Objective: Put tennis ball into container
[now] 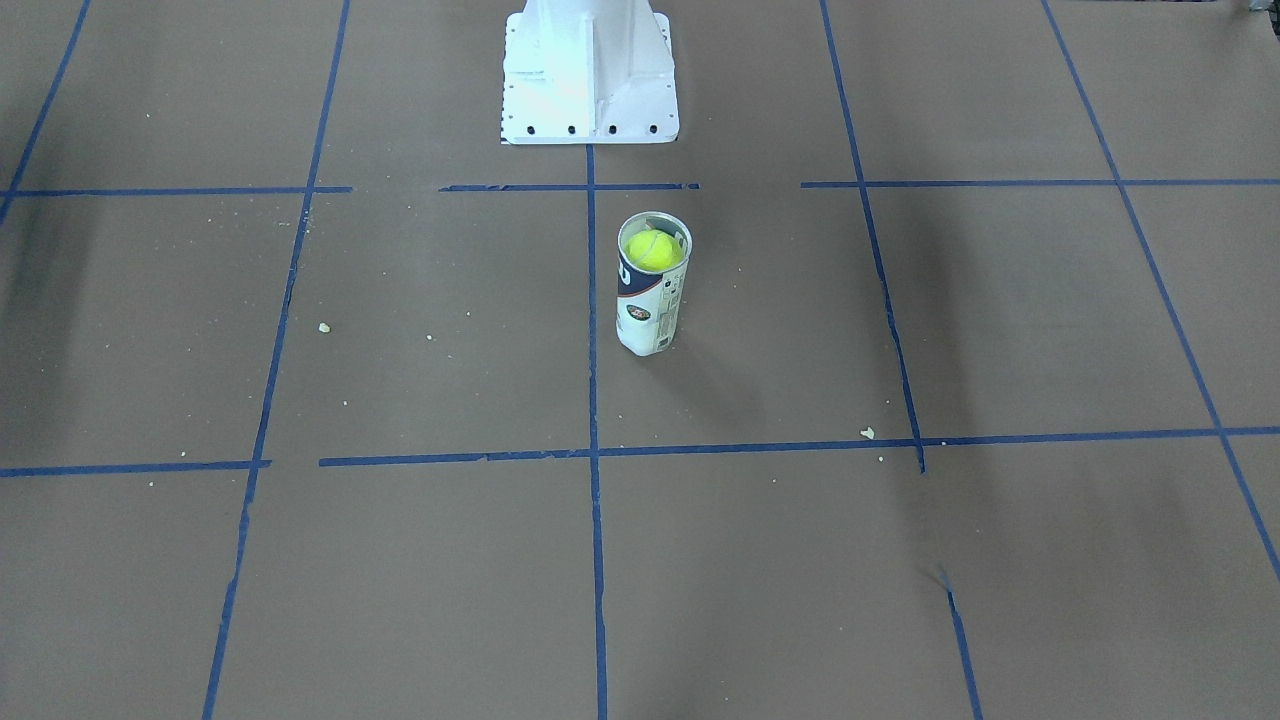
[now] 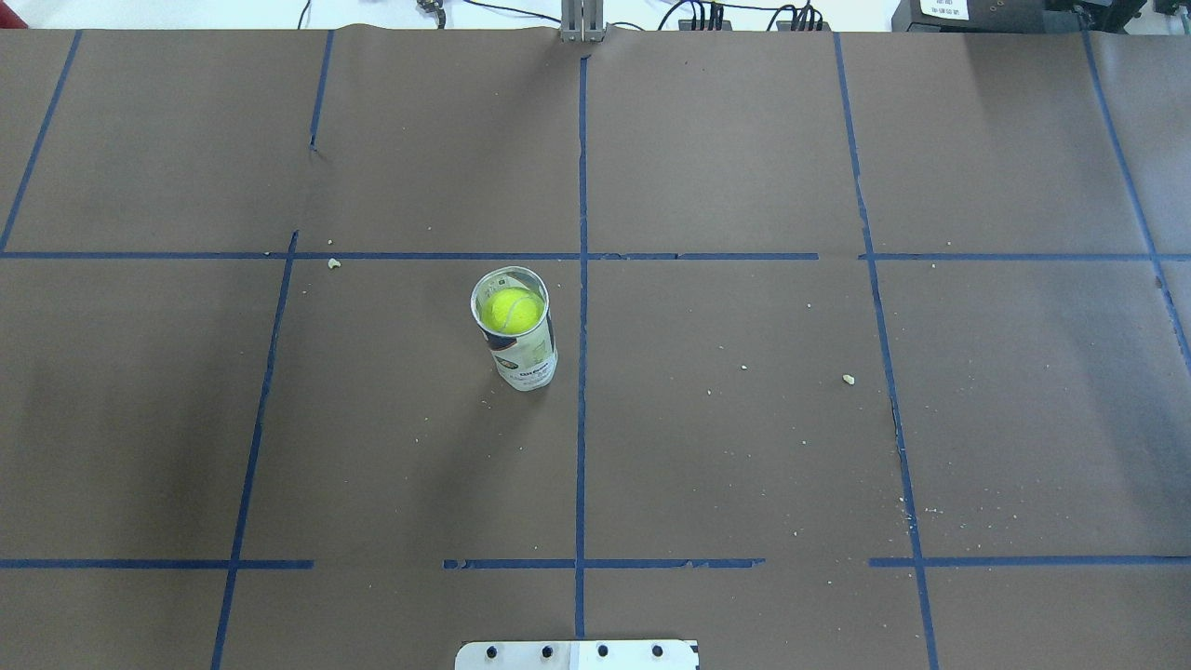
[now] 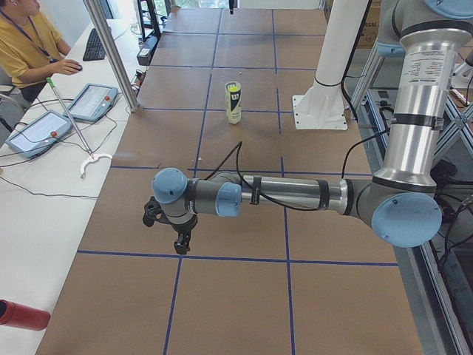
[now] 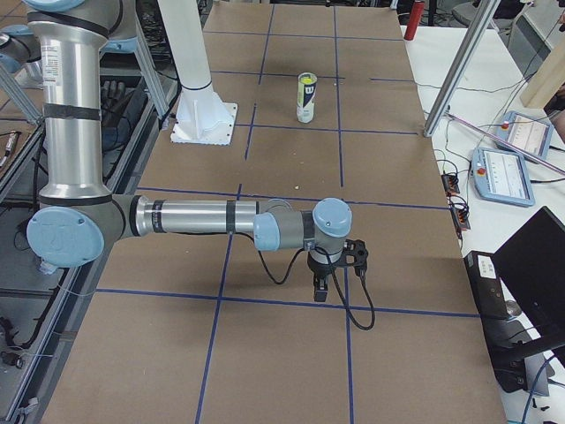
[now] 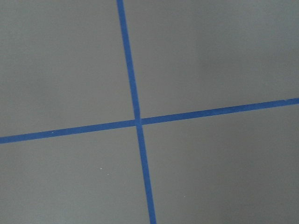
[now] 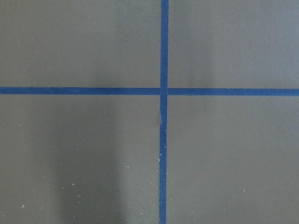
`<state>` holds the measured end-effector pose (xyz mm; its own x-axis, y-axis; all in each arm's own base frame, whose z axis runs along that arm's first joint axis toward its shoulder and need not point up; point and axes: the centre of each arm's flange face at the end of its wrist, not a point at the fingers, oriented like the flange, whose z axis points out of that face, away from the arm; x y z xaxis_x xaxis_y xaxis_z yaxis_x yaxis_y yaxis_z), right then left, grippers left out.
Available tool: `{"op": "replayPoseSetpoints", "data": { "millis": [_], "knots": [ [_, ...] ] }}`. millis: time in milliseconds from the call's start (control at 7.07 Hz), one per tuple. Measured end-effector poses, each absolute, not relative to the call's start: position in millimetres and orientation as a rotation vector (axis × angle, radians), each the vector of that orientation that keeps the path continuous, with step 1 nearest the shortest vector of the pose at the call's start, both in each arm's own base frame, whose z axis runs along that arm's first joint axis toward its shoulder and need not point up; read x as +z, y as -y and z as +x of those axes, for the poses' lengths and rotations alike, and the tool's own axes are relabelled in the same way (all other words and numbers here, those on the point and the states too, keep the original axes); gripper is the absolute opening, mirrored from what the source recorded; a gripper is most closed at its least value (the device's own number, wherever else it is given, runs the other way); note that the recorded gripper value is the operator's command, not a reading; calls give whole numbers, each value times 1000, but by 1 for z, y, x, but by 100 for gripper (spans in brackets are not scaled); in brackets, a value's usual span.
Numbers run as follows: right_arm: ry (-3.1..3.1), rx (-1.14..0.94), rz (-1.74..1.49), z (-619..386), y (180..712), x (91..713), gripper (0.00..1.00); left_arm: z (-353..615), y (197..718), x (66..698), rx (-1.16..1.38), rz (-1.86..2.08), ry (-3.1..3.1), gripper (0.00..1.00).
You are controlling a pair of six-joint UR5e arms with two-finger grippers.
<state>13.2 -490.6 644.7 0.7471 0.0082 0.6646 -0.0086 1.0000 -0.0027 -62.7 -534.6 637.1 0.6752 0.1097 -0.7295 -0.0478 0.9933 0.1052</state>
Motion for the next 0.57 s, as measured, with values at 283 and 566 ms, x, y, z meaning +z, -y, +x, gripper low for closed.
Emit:
{"op": "replayPoseSetpoints", "data": {
  "millis": [283, 566],
  "knots": [
    [727, 9, 1, 13, 491, 645, 100, -84, 530, 634, 63, 56, -802, 100],
    [727, 9, 1, 13, 491, 645, 100, -90, 518, 625, 73, 104, -774, 100]
  ]
}}
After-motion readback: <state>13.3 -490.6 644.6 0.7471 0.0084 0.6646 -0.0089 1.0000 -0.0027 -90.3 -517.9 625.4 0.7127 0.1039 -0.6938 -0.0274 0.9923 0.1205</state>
